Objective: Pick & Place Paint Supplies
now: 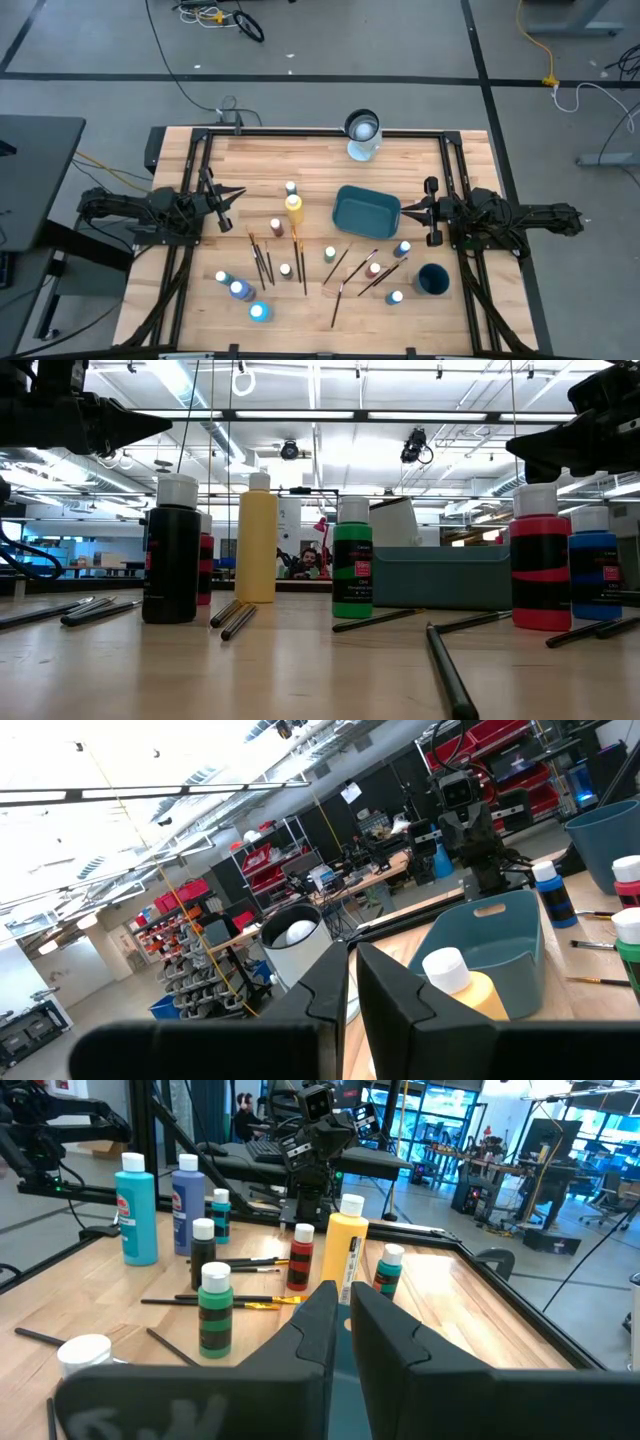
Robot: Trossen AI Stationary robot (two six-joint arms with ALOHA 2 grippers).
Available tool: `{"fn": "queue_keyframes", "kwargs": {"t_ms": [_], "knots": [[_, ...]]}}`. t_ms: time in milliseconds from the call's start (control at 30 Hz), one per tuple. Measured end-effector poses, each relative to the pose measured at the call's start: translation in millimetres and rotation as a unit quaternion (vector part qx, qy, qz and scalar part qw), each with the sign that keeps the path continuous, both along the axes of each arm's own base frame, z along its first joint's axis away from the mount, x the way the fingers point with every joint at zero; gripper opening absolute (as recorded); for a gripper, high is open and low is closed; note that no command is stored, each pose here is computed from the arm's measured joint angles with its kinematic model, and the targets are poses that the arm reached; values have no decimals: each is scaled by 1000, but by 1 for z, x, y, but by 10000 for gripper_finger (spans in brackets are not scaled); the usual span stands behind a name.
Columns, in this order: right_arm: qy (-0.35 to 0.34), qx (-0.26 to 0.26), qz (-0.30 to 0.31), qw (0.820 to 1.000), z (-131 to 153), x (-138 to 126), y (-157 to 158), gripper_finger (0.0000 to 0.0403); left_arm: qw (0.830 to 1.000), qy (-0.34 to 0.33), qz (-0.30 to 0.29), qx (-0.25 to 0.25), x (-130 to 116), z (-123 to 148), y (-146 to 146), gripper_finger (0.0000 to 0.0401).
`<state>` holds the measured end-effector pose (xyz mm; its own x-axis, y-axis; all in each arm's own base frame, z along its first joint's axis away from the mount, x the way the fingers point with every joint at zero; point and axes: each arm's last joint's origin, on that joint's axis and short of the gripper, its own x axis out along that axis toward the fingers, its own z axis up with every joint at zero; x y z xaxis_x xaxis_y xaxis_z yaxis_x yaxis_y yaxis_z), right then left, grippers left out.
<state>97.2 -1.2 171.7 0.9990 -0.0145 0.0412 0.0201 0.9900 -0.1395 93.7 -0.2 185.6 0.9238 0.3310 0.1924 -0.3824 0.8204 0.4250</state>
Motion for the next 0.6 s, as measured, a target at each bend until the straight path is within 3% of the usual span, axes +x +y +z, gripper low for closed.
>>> {"fn": "queue_keyframes", "kwargs": {"t_ms": [67,233,333,467,600], "knots": [[0,0,0,1000,0,0,0,39,1000,5,4,19,0,0,0,33],[0,0,0,1000,0,0,0,39,986,48,35,153,0,2,0,33],[0,0,0,1000,0,0,0,39,982,55,40,175,0,2,0,33],[0,0,0,1000,0,0,0,39,986,47,27,158,0,2,0,33],[0,0,0,1000,0,0,0,39,999,-1,-49,18,1,1,-3,33]]}}
